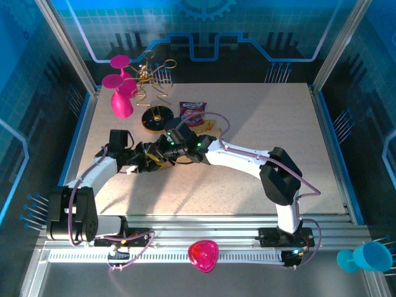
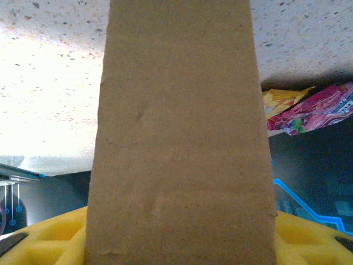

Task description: Fold the paper box

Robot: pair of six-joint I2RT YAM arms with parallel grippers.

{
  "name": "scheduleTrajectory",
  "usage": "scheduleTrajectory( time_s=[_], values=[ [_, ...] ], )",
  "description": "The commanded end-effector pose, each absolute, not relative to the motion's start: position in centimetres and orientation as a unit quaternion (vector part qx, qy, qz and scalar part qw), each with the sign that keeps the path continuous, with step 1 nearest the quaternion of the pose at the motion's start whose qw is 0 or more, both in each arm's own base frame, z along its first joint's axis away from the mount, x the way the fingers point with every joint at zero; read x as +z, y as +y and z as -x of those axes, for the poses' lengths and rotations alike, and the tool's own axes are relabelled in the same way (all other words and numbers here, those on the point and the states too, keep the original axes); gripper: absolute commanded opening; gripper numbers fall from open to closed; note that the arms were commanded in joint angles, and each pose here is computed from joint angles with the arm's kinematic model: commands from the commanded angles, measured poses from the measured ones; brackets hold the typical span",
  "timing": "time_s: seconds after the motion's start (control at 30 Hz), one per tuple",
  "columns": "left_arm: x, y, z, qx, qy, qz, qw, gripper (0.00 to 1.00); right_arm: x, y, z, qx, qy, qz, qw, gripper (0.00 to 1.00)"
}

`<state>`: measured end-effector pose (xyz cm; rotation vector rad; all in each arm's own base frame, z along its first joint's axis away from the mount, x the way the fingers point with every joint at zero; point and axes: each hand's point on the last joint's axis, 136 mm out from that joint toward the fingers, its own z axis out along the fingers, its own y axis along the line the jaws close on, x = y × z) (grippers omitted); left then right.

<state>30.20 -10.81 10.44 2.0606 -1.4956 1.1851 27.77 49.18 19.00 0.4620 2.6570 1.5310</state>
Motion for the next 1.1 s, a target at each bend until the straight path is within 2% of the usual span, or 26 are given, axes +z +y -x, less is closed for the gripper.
scheduleTrajectory(
  time_s=[0.0,0.43,0.8,1.07],
  values=[
    [5.9,-8.4,-28.4,0.333,-0.467,-0.801,0.17,0.11,13.4,45.8,-28.3,0.406,0.895,-0.184,0.013,0.11],
    [5.4,-8.4,-29.3,0.349,-0.472,-0.79,0.177,0.25,11.8,45.0,-28.2,0.364,0.912,-0.187,0.003,0.1],
    [5.8,-8.6,-29.1,0.343,-0.491,-0.782,0.173,0.25,17.4,48.4,-29.1,0.421,0.891,-0.171,0.003,0.19],
    [6.4,-9.2,-29.7,0.344,-0.499,-0.777,0.17,0.25,14.2,48.1,-28.9,0.406,0.888,-0.214,-0.023,0.2]
  ],
)
